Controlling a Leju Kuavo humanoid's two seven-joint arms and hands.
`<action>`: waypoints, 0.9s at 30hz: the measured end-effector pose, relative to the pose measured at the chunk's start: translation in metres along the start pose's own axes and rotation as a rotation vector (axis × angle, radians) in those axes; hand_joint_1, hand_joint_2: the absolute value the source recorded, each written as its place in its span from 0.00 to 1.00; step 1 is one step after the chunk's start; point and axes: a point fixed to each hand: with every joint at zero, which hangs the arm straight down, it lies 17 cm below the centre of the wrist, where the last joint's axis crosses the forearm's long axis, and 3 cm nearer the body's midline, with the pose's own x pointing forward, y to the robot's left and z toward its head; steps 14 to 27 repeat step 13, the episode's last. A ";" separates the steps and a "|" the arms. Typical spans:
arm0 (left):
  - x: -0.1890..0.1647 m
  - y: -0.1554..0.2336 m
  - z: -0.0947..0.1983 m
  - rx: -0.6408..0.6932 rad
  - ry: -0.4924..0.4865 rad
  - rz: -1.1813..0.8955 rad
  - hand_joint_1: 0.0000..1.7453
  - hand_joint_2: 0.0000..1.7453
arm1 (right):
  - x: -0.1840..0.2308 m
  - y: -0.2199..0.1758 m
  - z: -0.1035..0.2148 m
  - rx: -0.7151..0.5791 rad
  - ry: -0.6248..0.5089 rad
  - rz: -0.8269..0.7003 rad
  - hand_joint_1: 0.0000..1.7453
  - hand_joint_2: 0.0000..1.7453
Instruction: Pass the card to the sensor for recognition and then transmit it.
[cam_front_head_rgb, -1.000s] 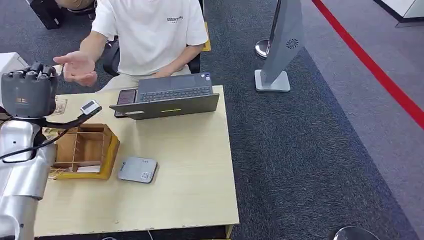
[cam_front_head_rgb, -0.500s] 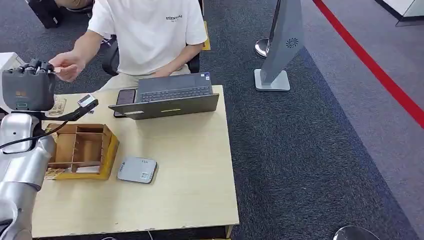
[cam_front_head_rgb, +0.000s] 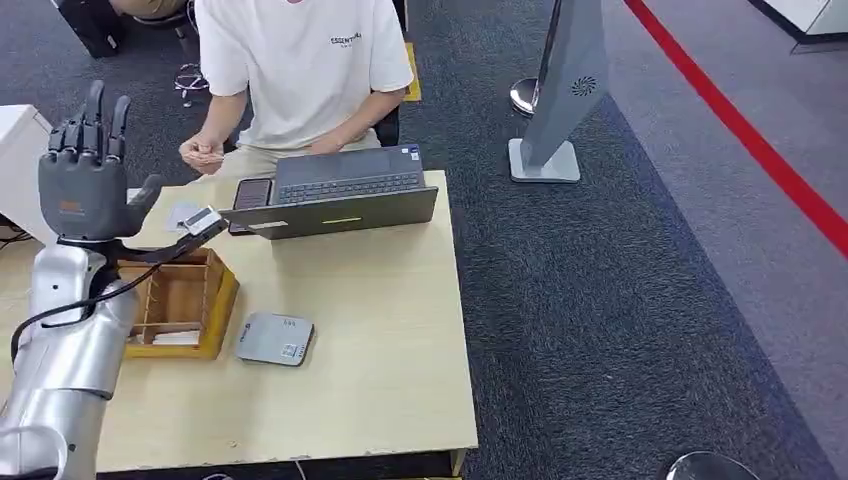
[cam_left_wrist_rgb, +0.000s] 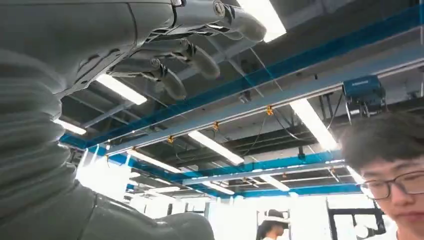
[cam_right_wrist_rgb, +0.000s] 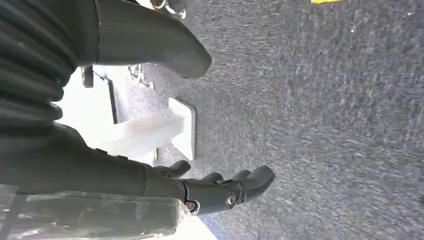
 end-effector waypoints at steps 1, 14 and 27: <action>0.003 0.002 0.000 0.007 -0.003 0.009 0.00 1.00 | 0.000 0.000 0.000 0.000 0.000 -0.001 0.00 1.00; 0.074 0.091 0.168 0.108 -0.093 0.268 0.00 1.00 | -0.012 0.005 0.001 -0.001 0.065 -0.147 0.00 1.00; 0.074 0.091 0.168 0.108 -0.093 0.268 0.00 1.00 | -0.012 0.005 0.001 -0.001 0.065 -0.147 0.00 1.00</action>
